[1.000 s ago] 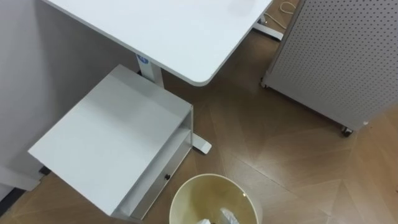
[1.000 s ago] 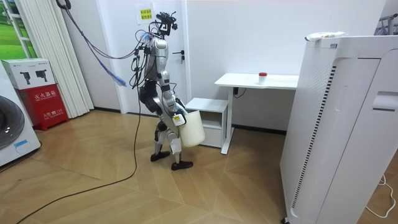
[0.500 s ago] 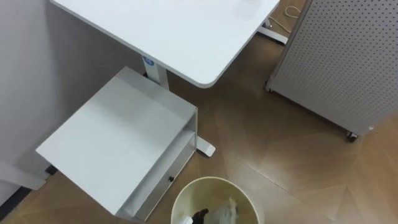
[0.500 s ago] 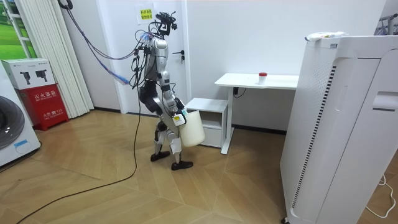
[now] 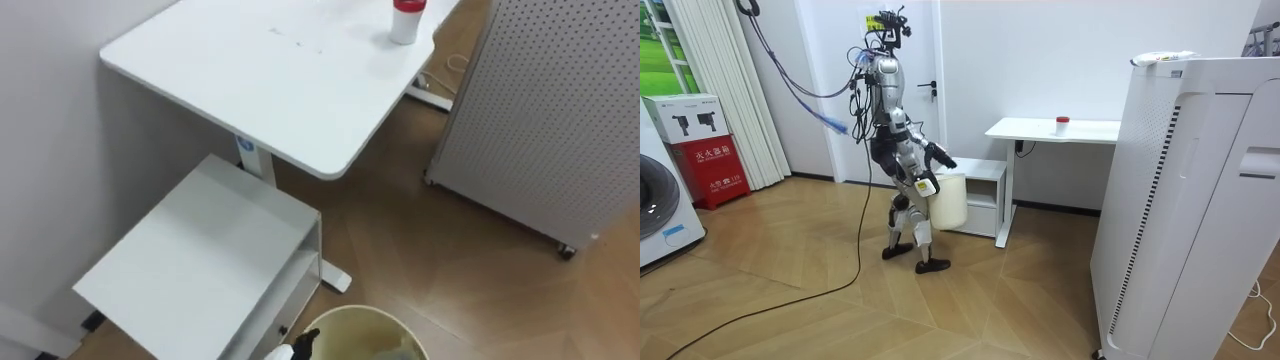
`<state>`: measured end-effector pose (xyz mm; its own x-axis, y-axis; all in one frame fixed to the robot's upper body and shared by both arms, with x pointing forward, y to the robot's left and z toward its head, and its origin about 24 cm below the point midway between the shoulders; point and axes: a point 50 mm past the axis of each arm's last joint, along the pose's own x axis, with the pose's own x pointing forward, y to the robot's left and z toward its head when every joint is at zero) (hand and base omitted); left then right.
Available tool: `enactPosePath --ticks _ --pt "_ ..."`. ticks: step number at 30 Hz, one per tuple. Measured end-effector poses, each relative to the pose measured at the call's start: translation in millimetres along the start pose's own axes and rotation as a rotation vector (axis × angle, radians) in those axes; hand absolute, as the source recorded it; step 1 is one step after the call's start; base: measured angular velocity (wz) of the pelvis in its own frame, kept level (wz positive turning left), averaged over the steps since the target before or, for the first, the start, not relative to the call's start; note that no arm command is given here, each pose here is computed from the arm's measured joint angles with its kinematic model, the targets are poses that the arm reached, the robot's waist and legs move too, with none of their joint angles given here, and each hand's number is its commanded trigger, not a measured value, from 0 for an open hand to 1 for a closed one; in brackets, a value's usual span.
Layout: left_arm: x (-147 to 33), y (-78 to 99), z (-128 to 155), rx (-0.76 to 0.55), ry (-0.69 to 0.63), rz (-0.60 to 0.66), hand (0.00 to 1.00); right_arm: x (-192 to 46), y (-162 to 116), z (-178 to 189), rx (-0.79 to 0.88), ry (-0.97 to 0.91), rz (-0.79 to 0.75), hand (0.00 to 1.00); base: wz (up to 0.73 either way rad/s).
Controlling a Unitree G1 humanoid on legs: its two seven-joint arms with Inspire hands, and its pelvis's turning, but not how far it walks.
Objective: Pick garbage
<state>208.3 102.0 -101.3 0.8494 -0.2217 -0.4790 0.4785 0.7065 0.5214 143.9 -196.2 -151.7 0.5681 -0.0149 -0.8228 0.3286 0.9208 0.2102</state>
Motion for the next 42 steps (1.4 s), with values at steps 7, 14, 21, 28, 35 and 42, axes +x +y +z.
enactPosePath --ticks 7,14,21,28,35,42 --pt "-1.5 37.6 27 -0.084 -0.161 0.213 0.0 -5 -15 3 0.012 -0.044 -0.049 1.0 -0.19" --pt "-8.3 62.6 19 -0.121 -0.158 0.329 0.0 -4 -9 5 -0.09 -0.048 -0.019 1.0 -0.42" --pt "-11.2 74.4 19 -0.159 -0.164 0.42 0.0 -5 -12 8 -0.091 -0.059 -0.035 1.0 -0.42" --pt "-18.3 93.5 26 -0.179 -0.223 0.507 0.0 -5 -7 7 -0.107 -0.061 -0.002 1.0 -0.28" --pt "-23.3 90.2 15 -0.249 -0.179 0.516 0.0 -4 -2 6 -0.196 -0.044 0.023 1.0 -0.35" --pt "-30.0 93.5 0 -0.387 -0.109 0.581 0.0 -5 -4 8 -0.27 -0.026 0.039 1.0 -0.28"
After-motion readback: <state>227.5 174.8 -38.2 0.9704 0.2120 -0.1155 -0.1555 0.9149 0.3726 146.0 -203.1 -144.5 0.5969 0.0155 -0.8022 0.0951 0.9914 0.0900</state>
